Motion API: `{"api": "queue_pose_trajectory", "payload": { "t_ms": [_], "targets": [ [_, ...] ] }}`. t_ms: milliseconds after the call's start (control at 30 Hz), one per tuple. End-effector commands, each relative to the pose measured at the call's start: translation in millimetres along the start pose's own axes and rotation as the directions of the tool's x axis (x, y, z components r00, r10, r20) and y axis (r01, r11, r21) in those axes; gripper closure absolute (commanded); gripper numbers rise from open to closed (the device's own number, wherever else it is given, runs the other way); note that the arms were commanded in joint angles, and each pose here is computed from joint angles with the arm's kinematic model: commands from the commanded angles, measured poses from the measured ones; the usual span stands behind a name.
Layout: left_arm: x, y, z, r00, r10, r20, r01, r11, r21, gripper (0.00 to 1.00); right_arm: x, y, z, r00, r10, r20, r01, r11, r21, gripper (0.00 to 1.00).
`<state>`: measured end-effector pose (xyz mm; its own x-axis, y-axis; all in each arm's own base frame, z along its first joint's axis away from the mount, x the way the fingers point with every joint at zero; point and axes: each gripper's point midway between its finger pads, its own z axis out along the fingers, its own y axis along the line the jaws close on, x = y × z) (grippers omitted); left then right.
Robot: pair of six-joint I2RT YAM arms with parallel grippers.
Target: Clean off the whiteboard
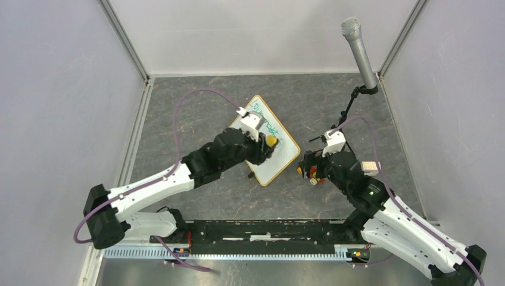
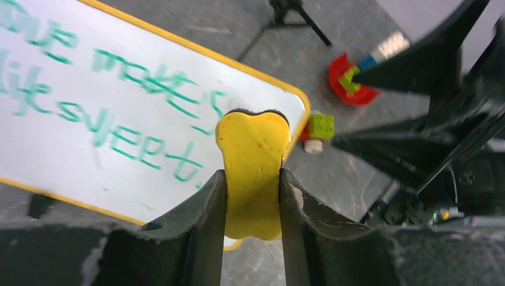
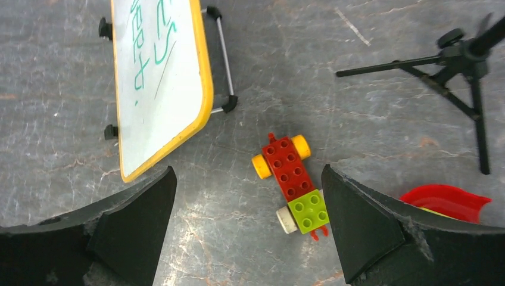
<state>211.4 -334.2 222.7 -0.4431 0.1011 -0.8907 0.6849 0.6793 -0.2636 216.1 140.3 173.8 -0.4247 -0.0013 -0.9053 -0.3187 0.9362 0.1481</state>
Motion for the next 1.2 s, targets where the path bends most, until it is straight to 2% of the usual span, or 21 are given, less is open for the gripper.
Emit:
{"api": "queue_pose_trajectory", "payload": {
  "t_ms": [0, 100, 267, 367, 533, 700, 900, 1167],
  "targets": [
    [-62, 15, -23, 0.978, -0.044, 0.204, 0.045, 0.999, -0.001, 0.60, -5, 21, 13, 1.000, 0.022, 0.009, -0.022, 0.997, -0.077, 0.02],
    [-99, 32, -28, 0.945, -0.038, 0.324, 0.057, 0.997, -0.048, 0.59, -15, 23, 17, 1.000, 0.013, 0.025, -0.011, 0.997, -0.072, 0.02],
    [-150, 58, -28, 0.892, -0.036, 0.451, 0.093, 0.990, -0.106, 0.59, -32, 24, 26, 1.000, -0.015, -0.003, 0.014, 0.999, -0.052, 0.02],
    [-161, 68, -26, 0.868, -0.055, 0.493, 0.116, 0.989, -0.093, 0.59, -40, 32, 34, 1.000, 0.002, -0.022, -0.004, 0.991, -0.134, 0.02],
    [-121, 84, -9, 0.906, -0.036, 0.422, 0.092, 0.989, -0.114, 0.59, -41, 38, 43, 1.000, -0.009, -0.028, 0.001, 0.963, -0.269, 0.02],
    [-87, 98, 6, 0.929, -0.039, 0.367, 0.084, 0.991, -0.107, 0.59, -39, 40, 52, 0.998, -0.021, -0.065, -0.001, 0.946, -0.325, 0.04],
    [-74, 89, 22, 0.941, -0.052, 0.335, 0.058, 0.998, -0.009, 0.59, -36, 37, 62, 0.994, -0.013, -0.108, -0.025, 0.940, -0.341, 0.16],
    [-51, 103, 42, 0.943, -0.079, 0.324, 0.096, 0.995, -0.037, 0.60, -35, 47, 71, 0.991, 0.028, -0.134, -0.084, 0.897, -0.434, 0.39]
  ]
}}
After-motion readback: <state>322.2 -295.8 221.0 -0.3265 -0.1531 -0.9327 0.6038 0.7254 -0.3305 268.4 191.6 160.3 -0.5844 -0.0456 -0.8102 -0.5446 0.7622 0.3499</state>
